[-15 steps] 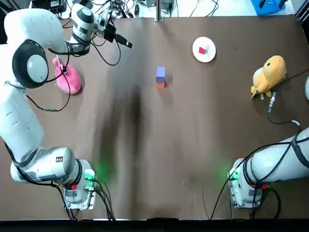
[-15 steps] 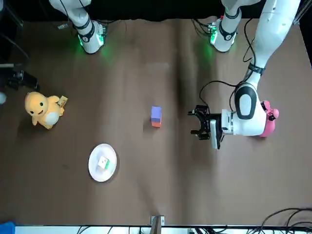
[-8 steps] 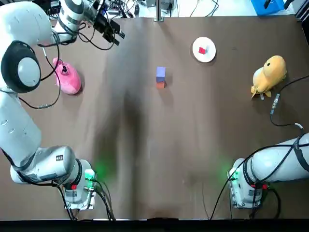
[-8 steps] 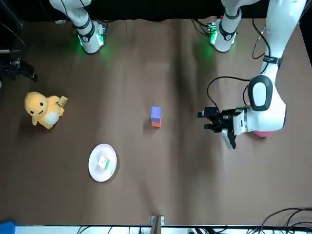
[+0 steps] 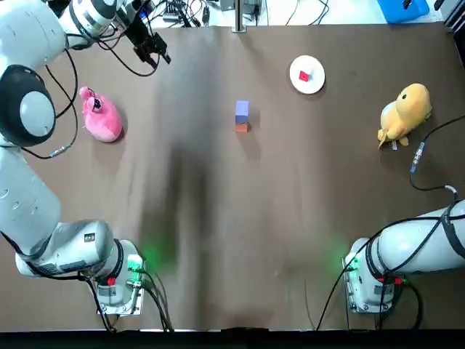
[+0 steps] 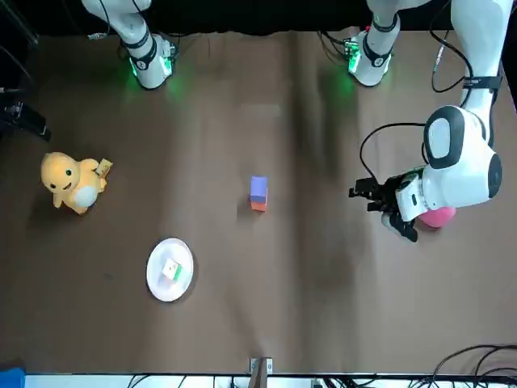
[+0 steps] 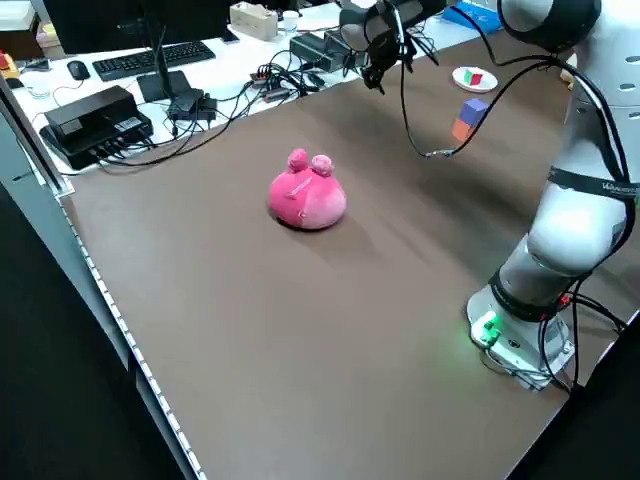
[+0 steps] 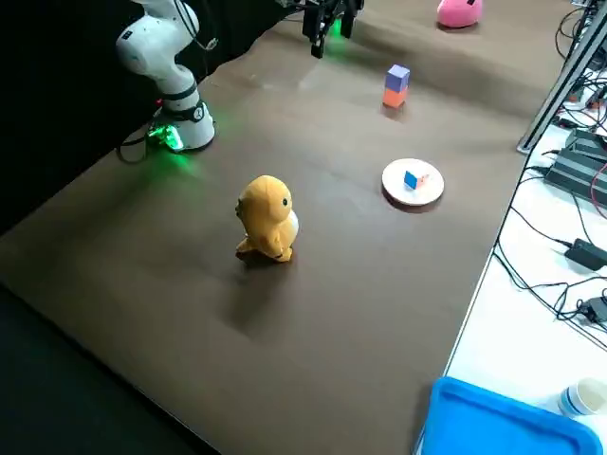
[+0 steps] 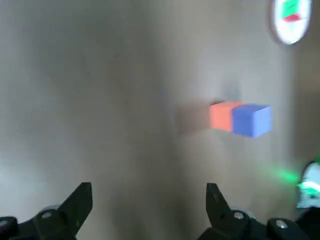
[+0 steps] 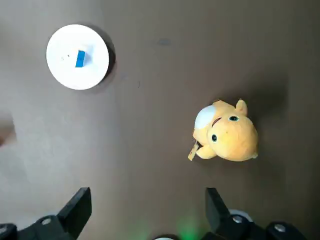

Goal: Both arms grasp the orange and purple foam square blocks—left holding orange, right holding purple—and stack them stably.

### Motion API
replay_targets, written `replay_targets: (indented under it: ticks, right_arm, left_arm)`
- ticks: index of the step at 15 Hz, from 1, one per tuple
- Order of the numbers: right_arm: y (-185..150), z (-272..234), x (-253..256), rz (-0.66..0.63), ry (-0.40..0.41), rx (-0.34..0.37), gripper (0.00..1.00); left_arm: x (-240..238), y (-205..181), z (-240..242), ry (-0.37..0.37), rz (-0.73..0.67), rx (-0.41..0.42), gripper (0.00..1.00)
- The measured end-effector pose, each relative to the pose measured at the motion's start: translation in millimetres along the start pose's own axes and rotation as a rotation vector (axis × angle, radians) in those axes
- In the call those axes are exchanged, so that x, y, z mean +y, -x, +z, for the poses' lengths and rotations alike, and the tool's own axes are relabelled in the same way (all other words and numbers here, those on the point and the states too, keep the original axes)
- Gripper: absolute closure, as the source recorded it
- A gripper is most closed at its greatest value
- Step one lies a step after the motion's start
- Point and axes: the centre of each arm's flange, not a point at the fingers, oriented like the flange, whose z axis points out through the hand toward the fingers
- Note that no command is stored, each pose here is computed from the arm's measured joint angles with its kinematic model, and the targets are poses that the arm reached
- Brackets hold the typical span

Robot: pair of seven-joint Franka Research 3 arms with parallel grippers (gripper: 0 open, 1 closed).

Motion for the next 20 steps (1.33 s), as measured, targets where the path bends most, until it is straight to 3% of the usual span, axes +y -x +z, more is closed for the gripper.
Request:
replay_targets:
  ticks: [10,13,15,20]
  right_arm:
    - [-1,-1,-2,0.022,-0.007,0.010,0.00]
    - [-1,-1,-2,0.021,-0.007,0.009,0.00]
    - [-1,-1,-2,0.021,-0.007,0.009,0.00]
    - [-1,0,-4,0.017,-0.008,0.007,0.00]
  left_arm:
    - [-17,15,-91,-0.447,0.012,-0.021,0.00]
    - [18,26,-136,-0.495,-0.091,-0.057,0.00]
    - [46,29,-165,-0.513,-0.159,-0.035,0.00]
    - [103,38,-213,-0.527,-0.179,-0.002,0.00]
